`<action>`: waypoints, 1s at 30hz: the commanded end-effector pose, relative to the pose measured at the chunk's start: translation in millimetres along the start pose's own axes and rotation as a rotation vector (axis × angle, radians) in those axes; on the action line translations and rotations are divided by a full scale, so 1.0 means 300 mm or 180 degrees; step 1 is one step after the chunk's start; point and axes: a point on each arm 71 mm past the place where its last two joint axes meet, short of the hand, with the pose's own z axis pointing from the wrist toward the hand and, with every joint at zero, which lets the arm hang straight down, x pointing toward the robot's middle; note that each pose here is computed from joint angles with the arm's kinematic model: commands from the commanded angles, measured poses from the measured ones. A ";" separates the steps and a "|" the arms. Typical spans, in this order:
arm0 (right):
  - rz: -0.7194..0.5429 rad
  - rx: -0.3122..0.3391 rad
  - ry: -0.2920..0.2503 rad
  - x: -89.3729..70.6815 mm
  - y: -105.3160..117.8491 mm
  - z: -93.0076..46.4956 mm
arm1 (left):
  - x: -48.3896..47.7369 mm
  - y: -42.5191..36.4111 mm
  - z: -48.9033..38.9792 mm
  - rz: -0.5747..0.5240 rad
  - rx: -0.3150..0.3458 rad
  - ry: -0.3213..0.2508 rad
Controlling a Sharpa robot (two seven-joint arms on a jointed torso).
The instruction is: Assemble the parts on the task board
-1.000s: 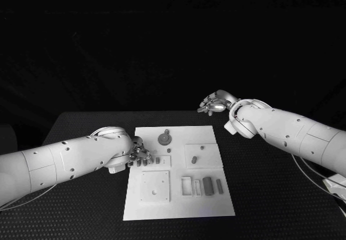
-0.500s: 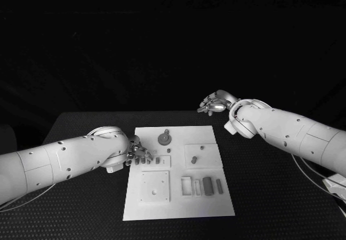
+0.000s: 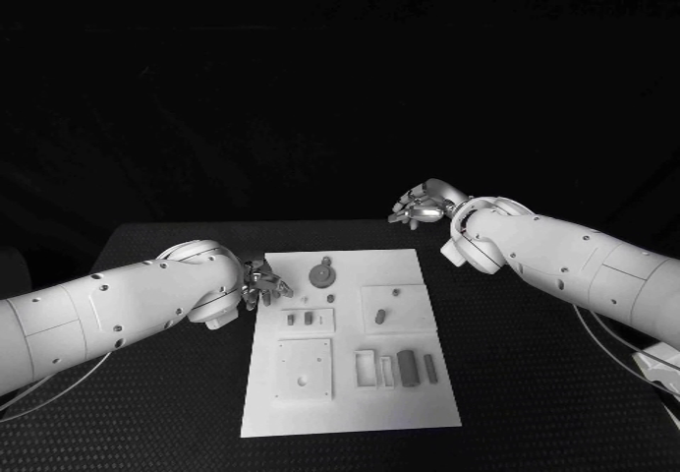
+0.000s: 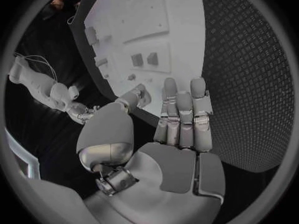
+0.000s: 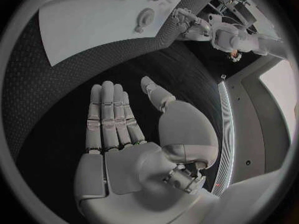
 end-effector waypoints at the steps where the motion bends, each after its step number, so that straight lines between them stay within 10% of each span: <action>1: 0.0006 -0.0026 0.0022 0.000 0.000 -0.001 | -0.032 -0.053 -0.013 -0.0111 0.0635 -0.0443; 13: 0.0070 -0.0014 -0.0004 -0.003 -0.002 0.002 | -0.039 -0.169 -0.052 0.0415 0.1869 -0.1185; 30: 0.0181 -0.0049 -0.0061 -0.001 0.005 0.009 | 0.125 -0.213 0.012 0.1017 0.2014 -0.0826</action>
